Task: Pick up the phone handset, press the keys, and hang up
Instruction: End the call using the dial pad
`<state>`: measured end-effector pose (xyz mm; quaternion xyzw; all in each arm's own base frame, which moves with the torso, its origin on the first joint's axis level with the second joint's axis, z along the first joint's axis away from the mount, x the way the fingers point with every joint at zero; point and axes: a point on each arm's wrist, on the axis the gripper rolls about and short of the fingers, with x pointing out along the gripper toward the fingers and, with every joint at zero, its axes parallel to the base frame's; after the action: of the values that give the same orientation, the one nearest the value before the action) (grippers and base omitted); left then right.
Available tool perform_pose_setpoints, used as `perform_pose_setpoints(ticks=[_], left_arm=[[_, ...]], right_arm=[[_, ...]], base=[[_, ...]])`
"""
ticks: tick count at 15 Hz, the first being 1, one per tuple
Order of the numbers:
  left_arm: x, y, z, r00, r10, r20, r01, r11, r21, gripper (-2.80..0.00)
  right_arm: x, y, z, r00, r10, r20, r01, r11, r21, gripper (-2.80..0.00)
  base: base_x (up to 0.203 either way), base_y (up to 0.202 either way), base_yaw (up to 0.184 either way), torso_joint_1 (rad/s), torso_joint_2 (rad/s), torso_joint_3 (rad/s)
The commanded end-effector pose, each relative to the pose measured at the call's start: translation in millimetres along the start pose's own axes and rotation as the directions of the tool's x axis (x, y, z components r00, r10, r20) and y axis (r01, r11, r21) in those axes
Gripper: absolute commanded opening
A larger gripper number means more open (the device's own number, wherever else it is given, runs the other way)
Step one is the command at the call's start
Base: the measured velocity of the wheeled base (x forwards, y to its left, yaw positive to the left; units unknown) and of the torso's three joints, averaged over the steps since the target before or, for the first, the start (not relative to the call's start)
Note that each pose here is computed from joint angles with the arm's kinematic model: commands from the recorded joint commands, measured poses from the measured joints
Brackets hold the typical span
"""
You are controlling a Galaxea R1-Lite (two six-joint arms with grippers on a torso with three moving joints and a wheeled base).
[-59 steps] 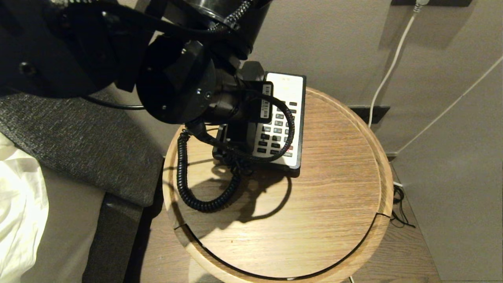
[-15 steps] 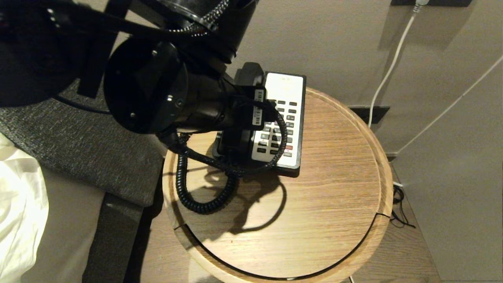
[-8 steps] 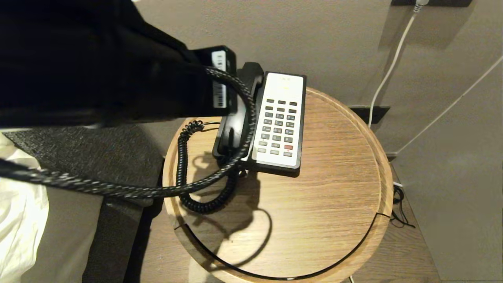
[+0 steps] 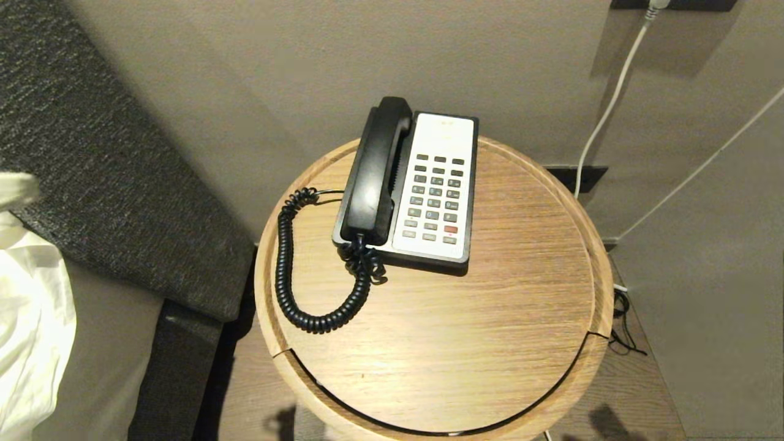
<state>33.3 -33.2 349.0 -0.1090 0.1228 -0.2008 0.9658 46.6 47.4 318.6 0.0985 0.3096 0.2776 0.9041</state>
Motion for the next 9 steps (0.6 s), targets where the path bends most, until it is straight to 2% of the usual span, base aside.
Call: perform_pose_setpoints(ticks=[1, 3, 5, 7, 9], left_arm=[[-59.2, 56.2, -25.8, 0.992, -0.032, 0.118, 0.042, 0.996, -0.083, -2.80], [-72.0, 74.2, -47.6, 0.991, -0.024, 0.133, 0.036, 0.995, -0.090, -2.80], [-78.1, 79.5, -50.6, 0.989, -0.022, 0.149, 0.037, 0.994, -0.098, -2.80], [-83.4, 84.7, -55.7, 0.986, -0.020, 0.163, 0.038, 0.993, -0.109, -2.80], [-84.2, 85.2, -57.5, 0.986, -0.016, 0.166, 0.035, 0.993, -0.112, -2.80]], right_arm=[[58.6, 24.6, 35.6, 0.994, -0.068, -0.083, 0.068, 0.998, -0.013, -2.80], [80.4, 44.6, 71.4, 0.996, -0.082, -0.020, 0.082, 0.997, -0.008, -2.80], [110.3, 61.6, 99.4, 0.994, -0.105, 0.015, 0.105, 0.994, -0.004, -2.80], [148.4, 71.5, 112.8, 0.986, -0.166, 0.021, 0.167, 0.986, -0.007, -2.80], [177.1, 76.0, 112.4, 0.975, -0.222, 0.005, 0.222, 0.975, -0.019, -2.80]], base=[[0.000, 0.000, 0.000, 0.000, 0.00, 0.000], [0.000, 0.000, 0.000, 0.000, 0.00, 0.000], [0.000, 0.000, 0.000, 0.000, 0.00, 0.000], [0.000, 0.000, 0.000, 0.000, 0.00, 0.000], [0.000, 0.000, 0.000, 0.000, 0.00, 0.000]])
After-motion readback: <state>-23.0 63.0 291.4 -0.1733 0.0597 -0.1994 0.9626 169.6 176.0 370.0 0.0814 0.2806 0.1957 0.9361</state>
